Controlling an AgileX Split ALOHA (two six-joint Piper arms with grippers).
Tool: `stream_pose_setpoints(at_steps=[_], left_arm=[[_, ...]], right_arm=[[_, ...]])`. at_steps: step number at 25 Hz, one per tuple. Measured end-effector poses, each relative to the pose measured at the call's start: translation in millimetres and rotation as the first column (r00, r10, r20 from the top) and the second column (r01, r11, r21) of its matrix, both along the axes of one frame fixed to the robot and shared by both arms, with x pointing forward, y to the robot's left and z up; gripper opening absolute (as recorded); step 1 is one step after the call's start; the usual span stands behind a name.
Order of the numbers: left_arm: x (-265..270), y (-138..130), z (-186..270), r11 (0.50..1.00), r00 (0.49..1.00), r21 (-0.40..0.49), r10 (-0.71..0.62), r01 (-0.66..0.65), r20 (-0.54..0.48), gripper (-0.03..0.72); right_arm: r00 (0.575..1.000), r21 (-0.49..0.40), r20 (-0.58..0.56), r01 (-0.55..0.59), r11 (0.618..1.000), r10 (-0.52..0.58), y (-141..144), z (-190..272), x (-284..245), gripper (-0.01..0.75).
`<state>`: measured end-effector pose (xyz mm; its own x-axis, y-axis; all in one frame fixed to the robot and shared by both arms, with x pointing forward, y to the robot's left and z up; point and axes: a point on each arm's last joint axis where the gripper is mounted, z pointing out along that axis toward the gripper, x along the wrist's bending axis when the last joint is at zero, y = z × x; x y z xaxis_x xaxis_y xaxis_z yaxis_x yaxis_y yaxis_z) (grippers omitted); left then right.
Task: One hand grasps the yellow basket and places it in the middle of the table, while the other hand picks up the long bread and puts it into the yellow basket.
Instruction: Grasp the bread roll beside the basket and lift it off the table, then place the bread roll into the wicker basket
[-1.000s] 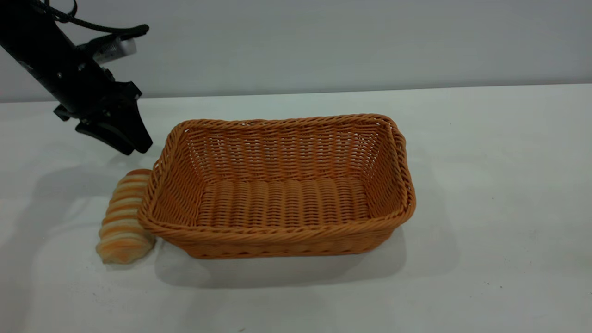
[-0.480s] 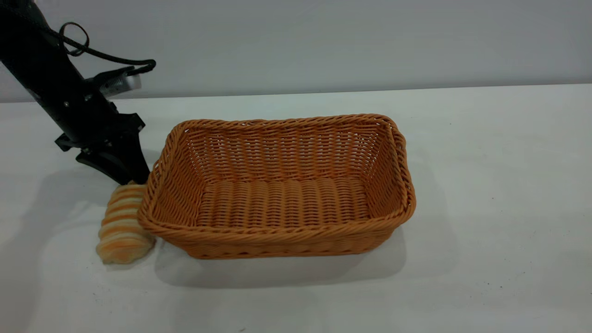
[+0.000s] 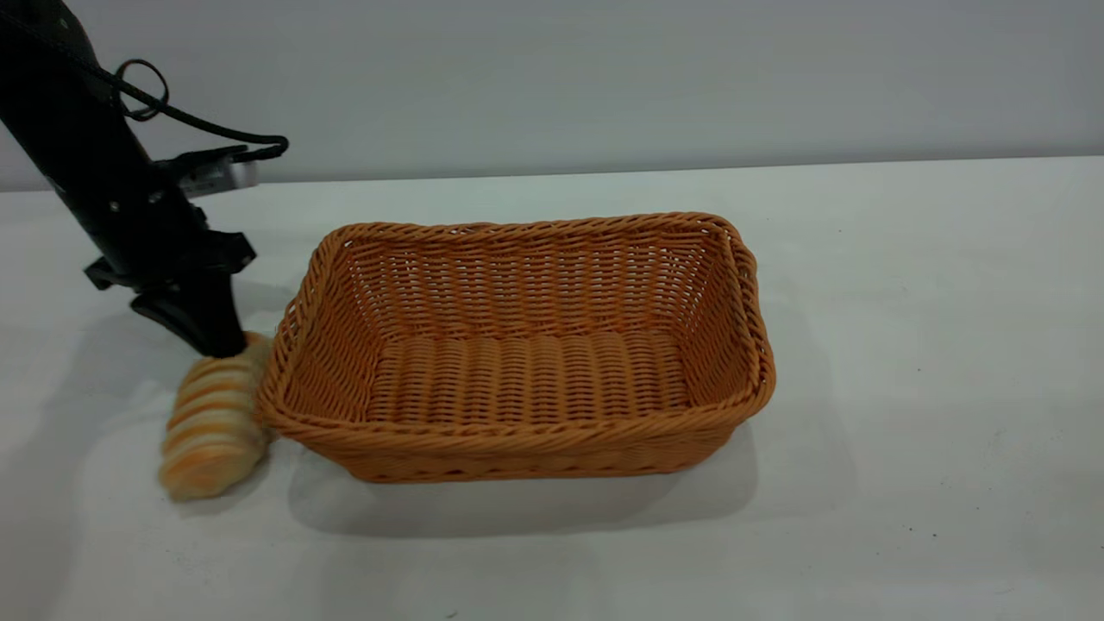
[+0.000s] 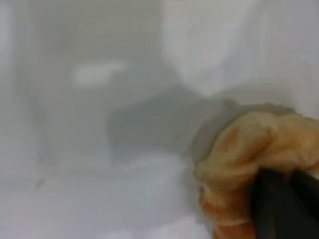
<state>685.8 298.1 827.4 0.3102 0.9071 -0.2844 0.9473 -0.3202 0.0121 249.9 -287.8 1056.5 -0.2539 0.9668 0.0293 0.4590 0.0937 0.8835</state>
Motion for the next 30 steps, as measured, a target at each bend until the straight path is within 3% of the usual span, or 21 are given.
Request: stream_pose_setpoints(at_steps=[3,9,17,24,30], left_arm=[[1.2,2.4,17.4,1.0,1.0,0.021,-0.015,0.015,0.016,0.034],[8.7,1.7,81.1,1.0,0.989,0.012,-0.008,0.006,0.148,0.034],[7.2,-14.4,137.6,0.993,0.969,-0.11,-0.008,0.037,0.249,0.031],[9.2,-59.8,166.1,0.978,0.943,-0.138,-0.106,0.156,0.316,0.031],[0.3,-126.0,178.6,0.941,0.898,-0.13,-0.249,0.313,0.362,0.031]], right_arm=[[1.0,-0.001,-0.007,-0.001,1.0,0.001,0.0,-0.5,-0.3,0.419],[0.996,-0.03,-0.094,-0.015,0.999,0.012,-0.4,-8.0,-4.4,0.419],[0.992,-0.038,-0.129,-0.019,0.999,0.014,-0.5,-12.3,-5.3,0.419],[0.992,-0.039,-0.128,-0.019,0.999,0.014,-0.5,-12.3,-5.4,0.377],[0.992,-0.039,-0.128,-0.019,0.999,0.014,-0.5,-12.4,-5.3,0.335]])
